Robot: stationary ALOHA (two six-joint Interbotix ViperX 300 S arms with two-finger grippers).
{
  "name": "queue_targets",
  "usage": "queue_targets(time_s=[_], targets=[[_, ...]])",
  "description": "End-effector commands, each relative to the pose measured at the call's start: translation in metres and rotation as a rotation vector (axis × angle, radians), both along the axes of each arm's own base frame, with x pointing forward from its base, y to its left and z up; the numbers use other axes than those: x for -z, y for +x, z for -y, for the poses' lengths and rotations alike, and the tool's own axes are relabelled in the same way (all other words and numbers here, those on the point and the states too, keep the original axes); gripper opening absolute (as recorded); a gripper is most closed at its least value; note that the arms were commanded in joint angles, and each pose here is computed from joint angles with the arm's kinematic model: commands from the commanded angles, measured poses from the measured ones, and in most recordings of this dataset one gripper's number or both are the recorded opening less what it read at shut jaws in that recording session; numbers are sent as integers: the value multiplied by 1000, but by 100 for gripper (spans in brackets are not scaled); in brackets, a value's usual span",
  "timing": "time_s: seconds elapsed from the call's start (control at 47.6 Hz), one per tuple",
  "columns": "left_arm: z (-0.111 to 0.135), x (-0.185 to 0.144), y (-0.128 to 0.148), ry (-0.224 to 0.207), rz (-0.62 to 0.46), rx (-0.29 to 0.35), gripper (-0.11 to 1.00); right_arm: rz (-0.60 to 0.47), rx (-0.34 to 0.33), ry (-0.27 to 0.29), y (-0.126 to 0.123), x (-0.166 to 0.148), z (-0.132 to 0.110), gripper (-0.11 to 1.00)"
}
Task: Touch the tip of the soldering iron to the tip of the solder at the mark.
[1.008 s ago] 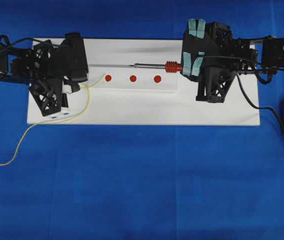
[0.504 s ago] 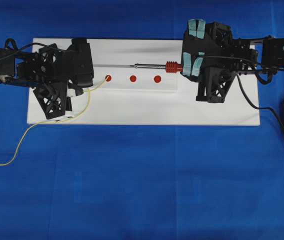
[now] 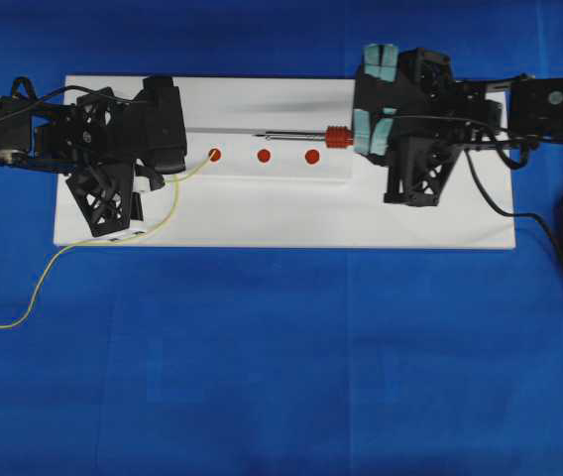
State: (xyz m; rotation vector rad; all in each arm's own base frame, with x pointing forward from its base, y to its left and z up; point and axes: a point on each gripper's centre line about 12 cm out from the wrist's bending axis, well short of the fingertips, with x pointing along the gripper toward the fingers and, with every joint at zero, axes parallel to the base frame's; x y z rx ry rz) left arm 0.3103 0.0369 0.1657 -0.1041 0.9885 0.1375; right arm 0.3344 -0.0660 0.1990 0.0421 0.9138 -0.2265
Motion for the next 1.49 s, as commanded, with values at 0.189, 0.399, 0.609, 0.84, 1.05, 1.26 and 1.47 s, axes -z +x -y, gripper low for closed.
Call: queue_targets(time_s=[0.189,0.399,0.609,0.84,1.05,1.26,1.47], targets=[[0,-8,4,1,23,1,2,16,-22,-6,26,-4,-2,6],[0,-8,3,2,18,2,2,-10,-22,-1,47,9,0,6],[0,-8,3,2,18,2,2,-33,-23,2,62,20,2,6],[0,-8,4,6,19,7,2,-57,-22,3,61,27,3,6],[0,-9,4,5,21,6,2,-67,-24,1,61,27,3,6],[0,-9,4,5,21,6,2,-63,-25,-5,61,26,4,6],[2,-9,4,5,21,10,2,-61,-23,-6,61,26,5,6]])
